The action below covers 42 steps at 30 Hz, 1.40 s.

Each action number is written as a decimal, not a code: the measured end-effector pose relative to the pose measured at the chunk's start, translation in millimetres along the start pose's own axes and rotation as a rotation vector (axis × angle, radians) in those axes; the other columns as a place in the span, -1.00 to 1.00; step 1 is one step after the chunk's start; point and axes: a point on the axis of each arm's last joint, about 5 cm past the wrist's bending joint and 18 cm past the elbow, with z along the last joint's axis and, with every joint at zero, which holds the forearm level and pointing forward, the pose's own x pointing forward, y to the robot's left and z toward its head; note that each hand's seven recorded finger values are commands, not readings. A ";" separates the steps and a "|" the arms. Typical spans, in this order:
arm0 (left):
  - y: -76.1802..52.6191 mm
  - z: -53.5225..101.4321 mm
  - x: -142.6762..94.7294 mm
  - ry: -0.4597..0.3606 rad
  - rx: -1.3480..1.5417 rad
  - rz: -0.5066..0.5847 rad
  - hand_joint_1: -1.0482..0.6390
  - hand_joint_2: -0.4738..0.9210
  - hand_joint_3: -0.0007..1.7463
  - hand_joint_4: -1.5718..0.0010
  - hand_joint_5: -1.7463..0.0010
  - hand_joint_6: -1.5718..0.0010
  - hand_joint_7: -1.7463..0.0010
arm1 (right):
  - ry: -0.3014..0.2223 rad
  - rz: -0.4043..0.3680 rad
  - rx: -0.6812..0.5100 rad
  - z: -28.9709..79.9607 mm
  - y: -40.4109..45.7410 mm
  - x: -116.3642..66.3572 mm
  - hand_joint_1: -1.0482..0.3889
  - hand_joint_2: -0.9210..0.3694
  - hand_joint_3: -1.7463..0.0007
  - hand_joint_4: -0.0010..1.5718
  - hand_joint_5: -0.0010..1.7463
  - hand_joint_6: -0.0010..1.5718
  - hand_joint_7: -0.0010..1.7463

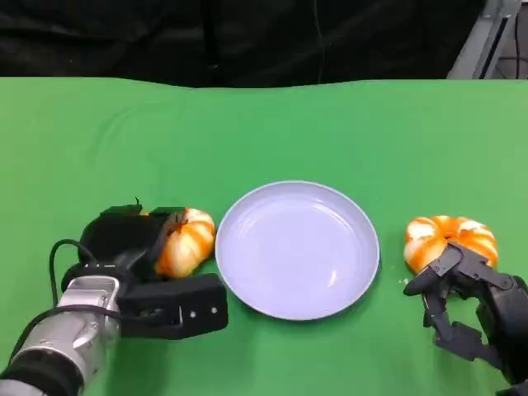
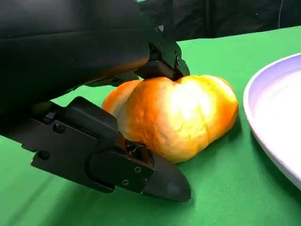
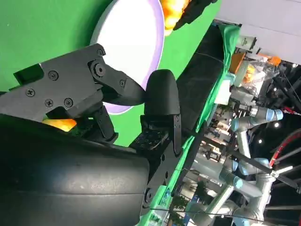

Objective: Grasp the bread from the table and place it into the plate.

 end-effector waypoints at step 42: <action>-2.0 -1.0 1.7 -0.005 0.005 0.002 -0.93 1.00 -0.86 0.59 0.99 0.48 0.99 | 0.003 -0.002 -0.001 1.8 -0.4 -0.2 0.22 -0.66 -0.02 -0.01 1.00 -0.12 0.76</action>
